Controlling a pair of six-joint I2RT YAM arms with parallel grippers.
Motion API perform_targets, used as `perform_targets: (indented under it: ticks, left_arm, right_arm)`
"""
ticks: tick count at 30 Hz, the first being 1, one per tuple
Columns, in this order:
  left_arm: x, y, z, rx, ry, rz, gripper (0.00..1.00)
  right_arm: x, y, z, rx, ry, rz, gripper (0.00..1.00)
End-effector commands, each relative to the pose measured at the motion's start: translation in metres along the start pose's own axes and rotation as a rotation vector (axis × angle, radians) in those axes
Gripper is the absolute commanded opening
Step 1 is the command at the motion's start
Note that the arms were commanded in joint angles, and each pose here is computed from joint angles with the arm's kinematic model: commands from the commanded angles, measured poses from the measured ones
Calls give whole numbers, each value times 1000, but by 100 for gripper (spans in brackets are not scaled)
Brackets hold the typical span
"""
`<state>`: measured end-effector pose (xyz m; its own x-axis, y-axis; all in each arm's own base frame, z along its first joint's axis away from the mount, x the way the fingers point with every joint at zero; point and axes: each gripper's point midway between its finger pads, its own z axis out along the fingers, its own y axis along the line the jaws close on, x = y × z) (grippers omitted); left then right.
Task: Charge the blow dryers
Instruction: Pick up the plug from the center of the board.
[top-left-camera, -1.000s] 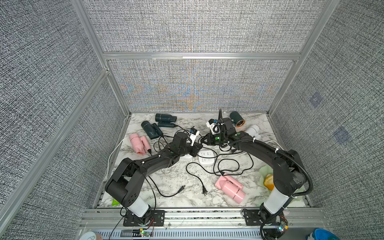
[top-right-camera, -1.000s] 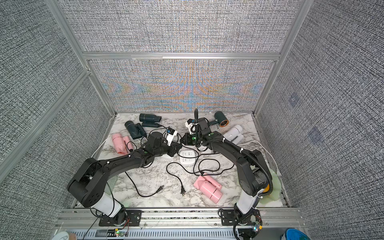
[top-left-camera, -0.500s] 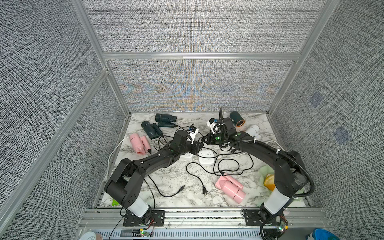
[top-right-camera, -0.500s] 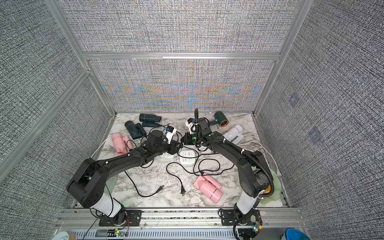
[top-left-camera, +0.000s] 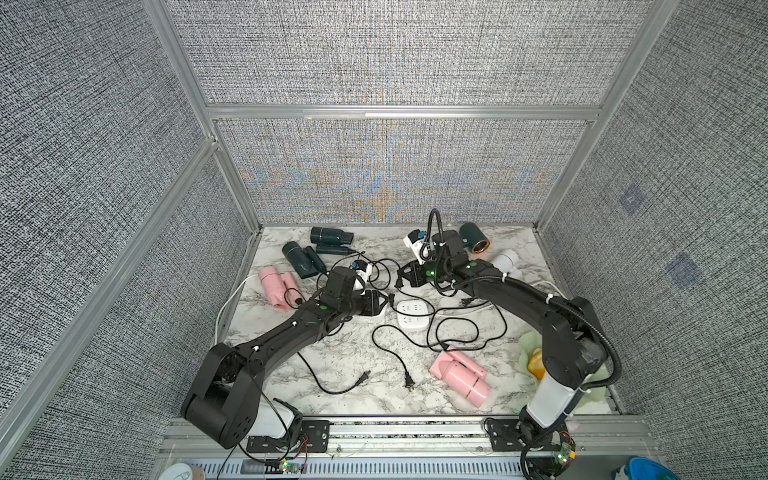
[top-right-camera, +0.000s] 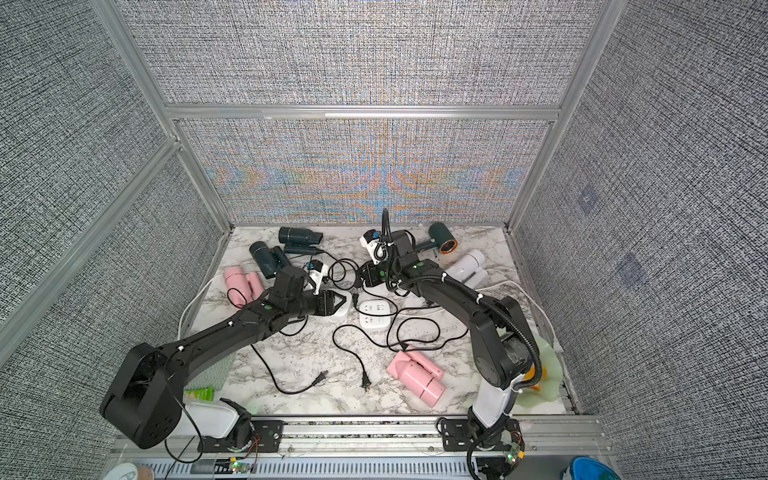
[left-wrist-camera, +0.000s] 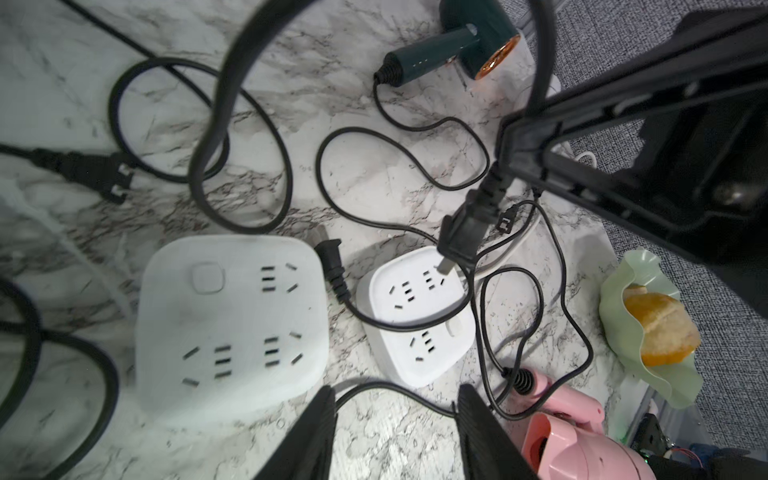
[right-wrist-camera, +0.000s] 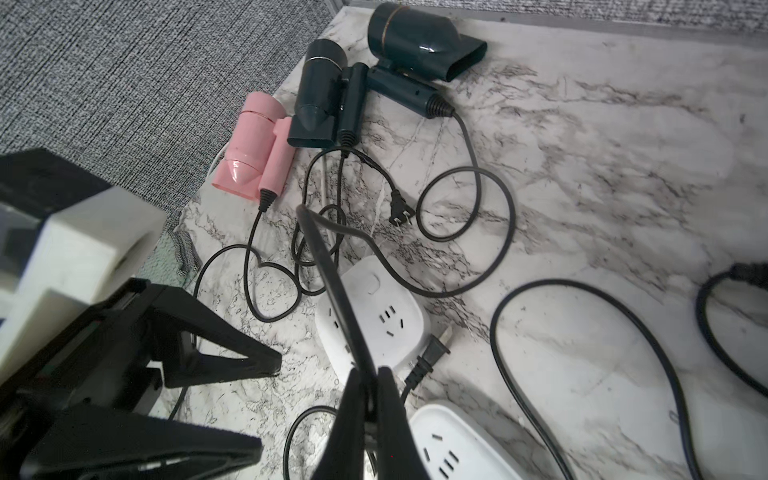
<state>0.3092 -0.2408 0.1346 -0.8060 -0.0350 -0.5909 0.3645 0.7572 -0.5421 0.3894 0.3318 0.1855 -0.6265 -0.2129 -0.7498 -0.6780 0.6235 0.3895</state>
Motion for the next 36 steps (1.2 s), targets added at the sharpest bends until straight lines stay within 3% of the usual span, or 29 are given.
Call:
perform_targets:
  ticks: [1,4,12,18,27,36]
  left_arm:
    - [6,14,-10,-24,14,-97,48]
    - [3,21,-20,18,-1,-143,45]
    - [-9,-4,-32,138,-64,11,44]
    - [-24,-16,-33,222,-88,7,45]
    - [-52,-34,-58,360,-167,-16,59]
    - [-69,-40,-51,458,-173,-144,69]
  right_arm:
    - [-12,18,8,-80,-40,-119,2]
    - [-14,26,19,-110,-31,-149,1]
    - [-22,50,19,-180,-52,-145,1]
    - [-17,54,7,-182,-33,-148,1]
    - [-3,49,3,-143,-5,-148,2]
    - [1,59,3,-139,-6,-165,2]
